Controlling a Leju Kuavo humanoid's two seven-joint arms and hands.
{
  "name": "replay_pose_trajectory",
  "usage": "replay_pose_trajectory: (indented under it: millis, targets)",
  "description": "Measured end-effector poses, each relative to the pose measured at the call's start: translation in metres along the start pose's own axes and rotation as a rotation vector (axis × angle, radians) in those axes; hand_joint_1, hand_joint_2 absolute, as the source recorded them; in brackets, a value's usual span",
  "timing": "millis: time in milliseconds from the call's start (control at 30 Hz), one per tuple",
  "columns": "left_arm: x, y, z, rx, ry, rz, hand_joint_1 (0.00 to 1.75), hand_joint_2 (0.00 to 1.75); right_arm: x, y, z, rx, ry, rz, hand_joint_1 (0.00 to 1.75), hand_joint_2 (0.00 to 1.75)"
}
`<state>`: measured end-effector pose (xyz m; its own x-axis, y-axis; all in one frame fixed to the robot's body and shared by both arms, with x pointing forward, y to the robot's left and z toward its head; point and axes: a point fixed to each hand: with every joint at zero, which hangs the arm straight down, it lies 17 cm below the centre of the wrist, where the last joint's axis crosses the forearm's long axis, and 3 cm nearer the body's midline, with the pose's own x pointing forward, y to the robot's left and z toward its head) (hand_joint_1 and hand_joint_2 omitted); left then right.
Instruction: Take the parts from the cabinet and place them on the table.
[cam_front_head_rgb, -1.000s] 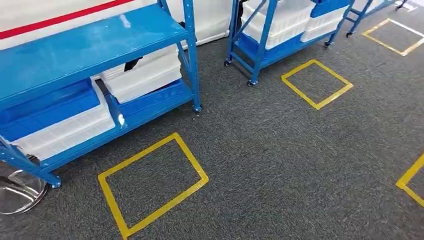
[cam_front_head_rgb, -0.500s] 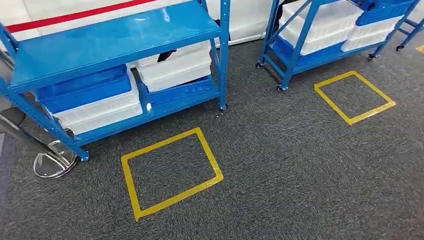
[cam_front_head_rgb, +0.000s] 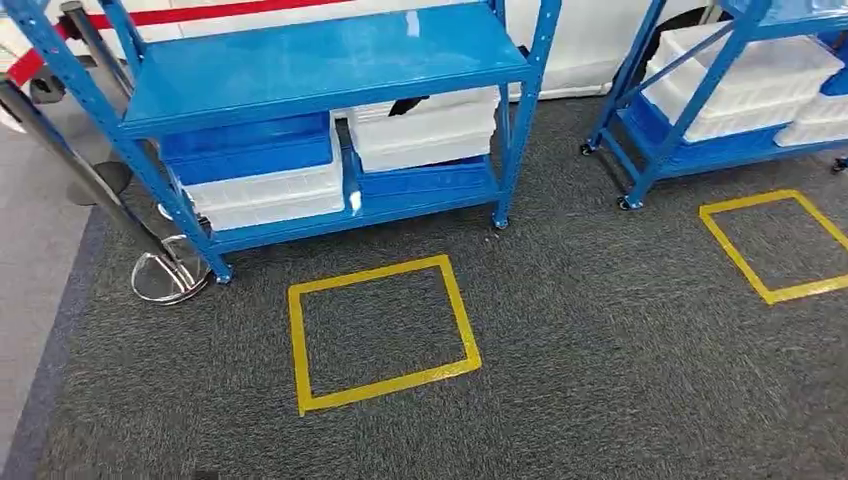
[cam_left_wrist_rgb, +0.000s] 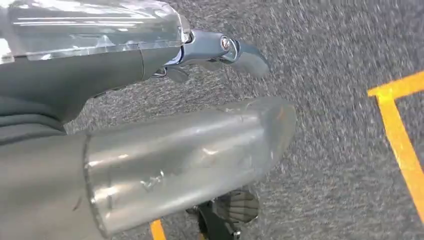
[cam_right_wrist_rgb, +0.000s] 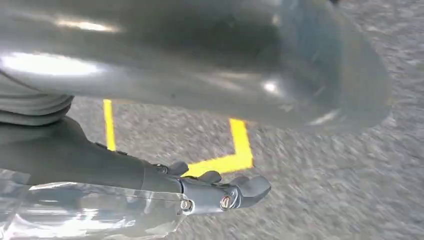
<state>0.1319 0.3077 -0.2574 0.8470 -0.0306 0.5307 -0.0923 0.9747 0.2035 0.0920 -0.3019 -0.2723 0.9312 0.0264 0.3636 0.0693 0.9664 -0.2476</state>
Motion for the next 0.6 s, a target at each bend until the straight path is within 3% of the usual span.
replay_pose_trajectory:
  millis: [167, 433, 600]
  targets:
    - [0.002, 0.008, -0.002, 0.003, -0.016, -0.006, 0.0, 0.0, 0.011, 0.0, -0.002, -0.002, -0.017, -0.029, 0.0, 0.0]
    - [0.011, 0.011, -0.004, -0.005, -0.044, 0.007, 0.0, 0.0, -0.009, -0.001, -0.001, -0.008, 0.079, -0.037, 0.0, 0.0]
    - [0.013, 0.017, -0.006, 0.003, -0.048, 0.003, 0.0, 0.0, -0.007, 0.001, -0.001, -0.006, 0.083, -0.041, 0.0, 0.0]
